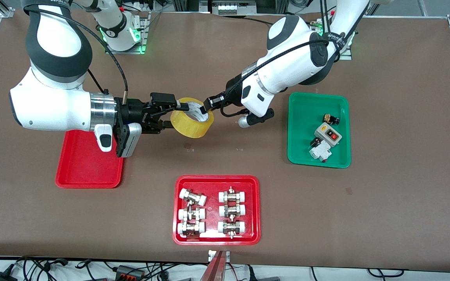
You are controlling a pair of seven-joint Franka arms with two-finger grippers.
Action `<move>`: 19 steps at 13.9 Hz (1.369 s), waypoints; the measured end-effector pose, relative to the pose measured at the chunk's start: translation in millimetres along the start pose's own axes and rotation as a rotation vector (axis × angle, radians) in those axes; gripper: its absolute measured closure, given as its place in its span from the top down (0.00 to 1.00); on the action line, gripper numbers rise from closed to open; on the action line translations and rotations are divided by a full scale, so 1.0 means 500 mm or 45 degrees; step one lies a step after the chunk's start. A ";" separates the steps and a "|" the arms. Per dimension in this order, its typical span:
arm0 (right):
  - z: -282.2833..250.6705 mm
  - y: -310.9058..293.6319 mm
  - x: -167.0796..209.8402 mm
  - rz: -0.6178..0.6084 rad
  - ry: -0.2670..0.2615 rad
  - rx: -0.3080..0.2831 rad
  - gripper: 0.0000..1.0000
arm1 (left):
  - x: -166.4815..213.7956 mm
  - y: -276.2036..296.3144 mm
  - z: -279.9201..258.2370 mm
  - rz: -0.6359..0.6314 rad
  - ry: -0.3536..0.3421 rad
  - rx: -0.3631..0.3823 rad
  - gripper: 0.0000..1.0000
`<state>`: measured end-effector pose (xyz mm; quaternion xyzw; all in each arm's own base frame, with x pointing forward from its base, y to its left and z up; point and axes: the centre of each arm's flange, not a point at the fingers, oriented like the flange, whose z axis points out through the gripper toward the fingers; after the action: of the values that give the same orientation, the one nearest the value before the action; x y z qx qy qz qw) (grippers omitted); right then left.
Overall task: Left arm passes tape to right arm into tray
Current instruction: 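Close the right gripper on the tape roll held by the left gripper, then carry the tape with the right gripper while the left gripper withdraws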
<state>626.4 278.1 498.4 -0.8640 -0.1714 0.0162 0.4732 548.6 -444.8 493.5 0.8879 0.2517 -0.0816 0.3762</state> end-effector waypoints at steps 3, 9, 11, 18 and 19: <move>-0.001 0.005 0.001 -0.009 0.005 -0.001 0.55 | 0.001 0.001 -0.001 -0.002 0.001 -0.002 0.22; 0.000 0.006 0.001 -0.012 0.004 -0.001 0.55 | 0.001 0.002 -0.003 -0.001 0.002 -0.004 0.29; 0.003 0.009 0.002 -0.008 0.001 -0.001 0.55 | 0.002 0.005 -0.007 0.000 0.004 -0.009 0.47; 0.003 0.023 0.004 0.004 0.002 -0.004 0.55 | 0.107 -0.055 -0.143 0.051 0.022 0.260 1.00; 0.003 0.028 0.004 0.008 0.003 -0.005 0.55 | 0.129 -0.071 -0.183 0.068 0.033 0.311 1.00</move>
<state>632.1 272.9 486.4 -0.8655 -0.1681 0.0165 0.4715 582.0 -334.3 514.0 0.9346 0.2210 -0.0900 0.2639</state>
